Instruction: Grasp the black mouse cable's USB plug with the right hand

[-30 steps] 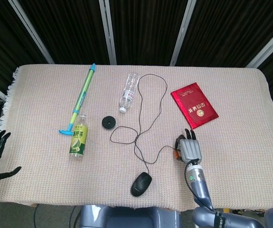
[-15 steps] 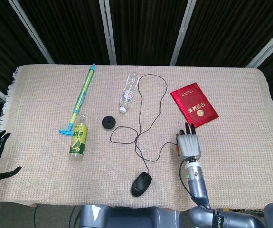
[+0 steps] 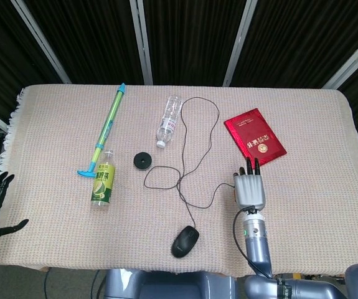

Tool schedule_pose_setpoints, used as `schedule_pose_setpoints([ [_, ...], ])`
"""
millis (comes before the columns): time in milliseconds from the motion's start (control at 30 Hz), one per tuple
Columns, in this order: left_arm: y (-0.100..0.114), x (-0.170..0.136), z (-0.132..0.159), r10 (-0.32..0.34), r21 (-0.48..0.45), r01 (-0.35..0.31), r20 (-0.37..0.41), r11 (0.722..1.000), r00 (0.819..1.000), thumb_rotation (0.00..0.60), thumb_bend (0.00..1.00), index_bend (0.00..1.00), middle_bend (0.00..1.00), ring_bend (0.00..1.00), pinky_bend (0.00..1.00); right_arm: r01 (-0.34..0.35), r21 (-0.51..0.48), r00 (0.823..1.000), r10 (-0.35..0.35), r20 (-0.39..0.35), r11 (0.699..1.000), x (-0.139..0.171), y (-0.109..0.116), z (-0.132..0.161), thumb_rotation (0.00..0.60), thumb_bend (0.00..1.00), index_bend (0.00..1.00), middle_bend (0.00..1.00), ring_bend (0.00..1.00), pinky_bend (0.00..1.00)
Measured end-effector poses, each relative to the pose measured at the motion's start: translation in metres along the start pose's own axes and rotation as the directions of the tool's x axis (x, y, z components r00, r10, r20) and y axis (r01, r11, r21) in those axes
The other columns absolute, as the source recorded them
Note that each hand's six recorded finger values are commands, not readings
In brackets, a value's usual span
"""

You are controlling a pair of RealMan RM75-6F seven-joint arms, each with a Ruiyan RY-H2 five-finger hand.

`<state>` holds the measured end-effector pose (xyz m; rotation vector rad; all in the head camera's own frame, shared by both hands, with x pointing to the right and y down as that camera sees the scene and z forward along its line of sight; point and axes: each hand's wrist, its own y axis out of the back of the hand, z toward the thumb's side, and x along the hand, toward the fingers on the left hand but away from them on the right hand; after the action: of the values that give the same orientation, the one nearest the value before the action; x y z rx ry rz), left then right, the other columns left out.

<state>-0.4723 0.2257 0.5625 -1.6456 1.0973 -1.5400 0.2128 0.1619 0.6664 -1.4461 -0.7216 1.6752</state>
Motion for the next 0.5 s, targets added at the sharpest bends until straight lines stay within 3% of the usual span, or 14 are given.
schedule_pose_setpoints([
  [167,-0.0002,-0.0002,-0.0012,-0.003,-0.003,0.003,-0.006,1.0,1.0,0.6,0.06,0.01,0.0,0.0,0.0,-0.068,-0.177,0.998,0.068,-0.004,0.982,0.0045,0.0017,0.0057,0.6,0.43,0.6,0.32,0.03,0.0],
  [267,-0.0003,-0.0003,-0.001,-0.005,-0.004,0.005,-0.006,1.0,1.0,0.6,0.06,0.01,0.0,0.0,0.0,-0.125,-0.344,0.992,0.128,-0.015,0.931,0.0055,0.0035,0.0079,0.6,0.43,0.6,0.32,0.03,0.0],
  [300,-0.0004,-0.0004,-0.0007,-0.006,-0.004,0.005,-0.005,1.0,1.0,0.6,0.06,0.01,0.0,0.0,0.0,-0.143,-0.399,0.989,0.148,-0.019,0.906,0.0056,0.0043,0.0083,0.6,0.43,0.61,0.32,0.02,0.0],
  [433,-0.0013,-0.0005,0.0002,-0.009,-0.004,0.009,-0.004,1.0,1.0,0.6,0.06,0.01,0.0,0.0,0.0,-0.219,-0.615,0.967,0.254,-0.031,0.757,0.0054,0.0069,0.0075,0.6,0.43,0.61,0.32,0.01,0.0],
  [500,-0.0015,-0.0006,0.0003,-0.009,-0.003,0.009,-0.004,1.0,1.0,0.6,0.06,0.01,0.0,0.0,0.0,-0.245,-0.674,0.953,0.301,-0.036,0.697,0.0053,0.008,0.0064,0.6,0.43,0.61,0.32,0.0,0.0],
])
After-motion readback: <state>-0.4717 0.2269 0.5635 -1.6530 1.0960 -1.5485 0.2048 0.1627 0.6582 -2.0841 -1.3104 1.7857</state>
